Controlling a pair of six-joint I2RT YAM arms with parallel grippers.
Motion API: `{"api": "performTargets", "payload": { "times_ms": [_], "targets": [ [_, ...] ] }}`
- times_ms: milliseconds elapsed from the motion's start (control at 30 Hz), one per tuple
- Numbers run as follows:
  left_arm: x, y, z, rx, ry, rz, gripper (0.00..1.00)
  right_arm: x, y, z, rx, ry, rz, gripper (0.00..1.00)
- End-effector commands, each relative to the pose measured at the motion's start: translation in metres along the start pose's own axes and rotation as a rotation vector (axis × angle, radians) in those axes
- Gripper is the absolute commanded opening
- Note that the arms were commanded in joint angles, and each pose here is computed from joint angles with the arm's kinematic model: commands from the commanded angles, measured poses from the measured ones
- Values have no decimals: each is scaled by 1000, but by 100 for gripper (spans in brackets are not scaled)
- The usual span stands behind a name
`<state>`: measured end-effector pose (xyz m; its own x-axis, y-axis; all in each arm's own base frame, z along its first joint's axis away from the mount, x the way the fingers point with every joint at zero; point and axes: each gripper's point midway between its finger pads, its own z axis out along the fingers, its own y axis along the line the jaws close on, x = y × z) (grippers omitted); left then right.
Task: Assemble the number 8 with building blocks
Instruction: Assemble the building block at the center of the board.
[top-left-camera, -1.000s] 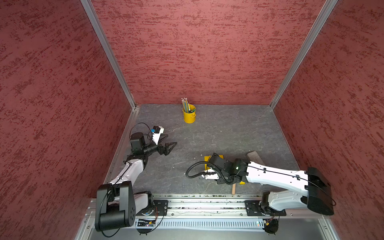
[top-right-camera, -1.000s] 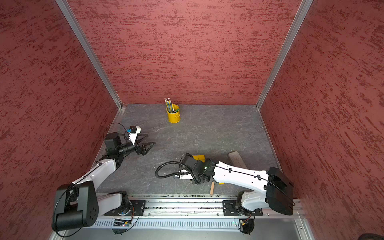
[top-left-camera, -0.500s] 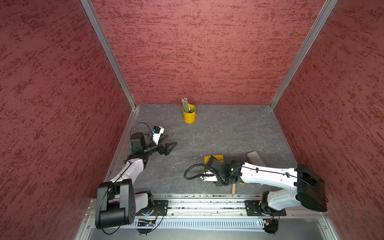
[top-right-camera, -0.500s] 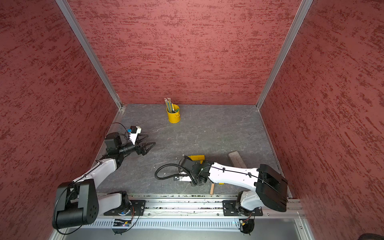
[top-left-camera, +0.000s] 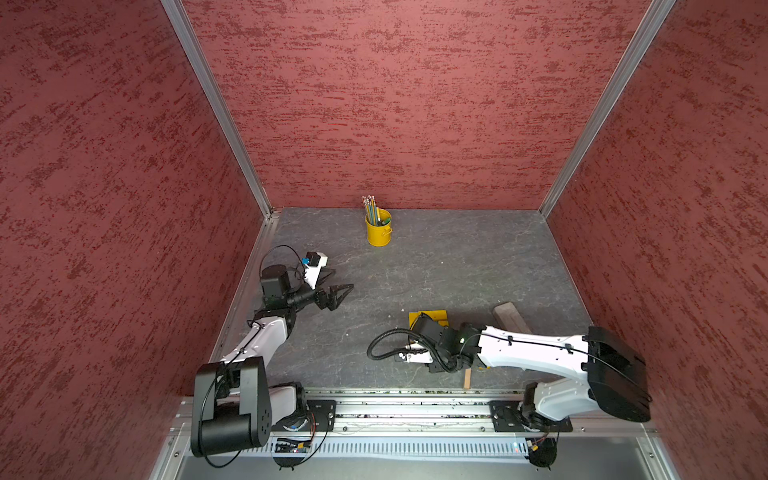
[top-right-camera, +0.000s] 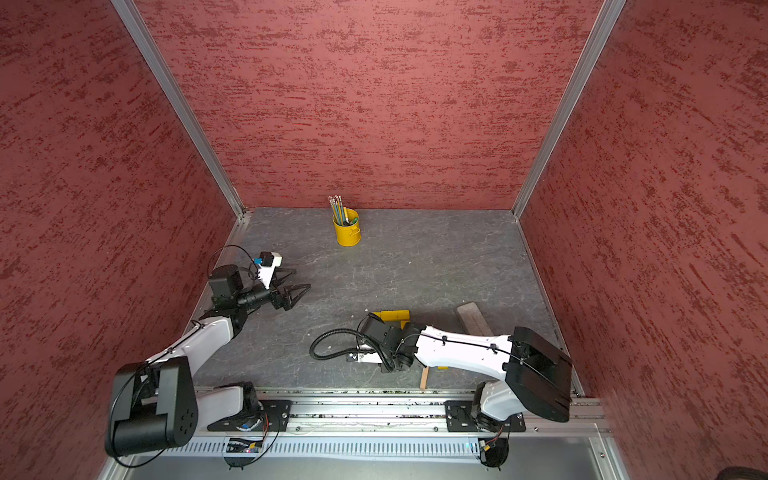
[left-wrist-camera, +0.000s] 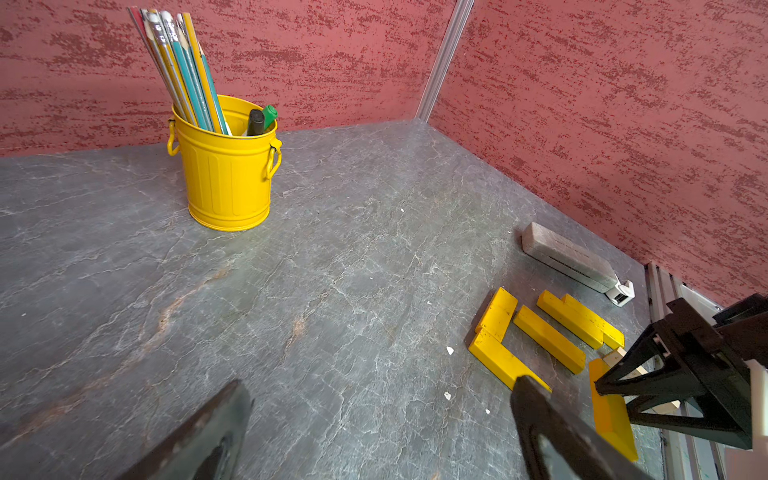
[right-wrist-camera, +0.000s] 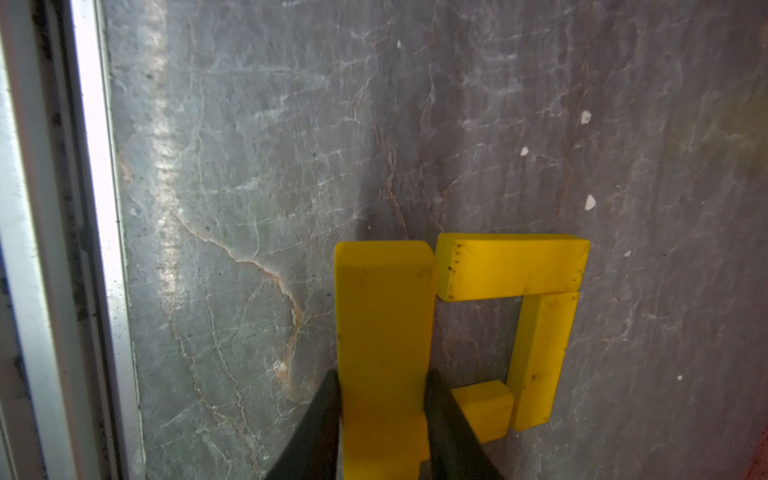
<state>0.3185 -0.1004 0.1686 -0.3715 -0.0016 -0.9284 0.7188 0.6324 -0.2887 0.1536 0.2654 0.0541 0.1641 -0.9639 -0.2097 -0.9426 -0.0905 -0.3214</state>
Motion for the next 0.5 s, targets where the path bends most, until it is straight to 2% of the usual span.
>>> {"api": "performTargets", "payload": {
  "times_ms": [0, 467],
  "targets": [
    [-5, 1, 0, 13, -13, 16, 100, 1, -3, 6, 15, -7, 3, 31],
    [-7, 2, -1, 13, -17, 17, 100, 3, -14, 15, 43, 11, -3, 35]
  ]
}}
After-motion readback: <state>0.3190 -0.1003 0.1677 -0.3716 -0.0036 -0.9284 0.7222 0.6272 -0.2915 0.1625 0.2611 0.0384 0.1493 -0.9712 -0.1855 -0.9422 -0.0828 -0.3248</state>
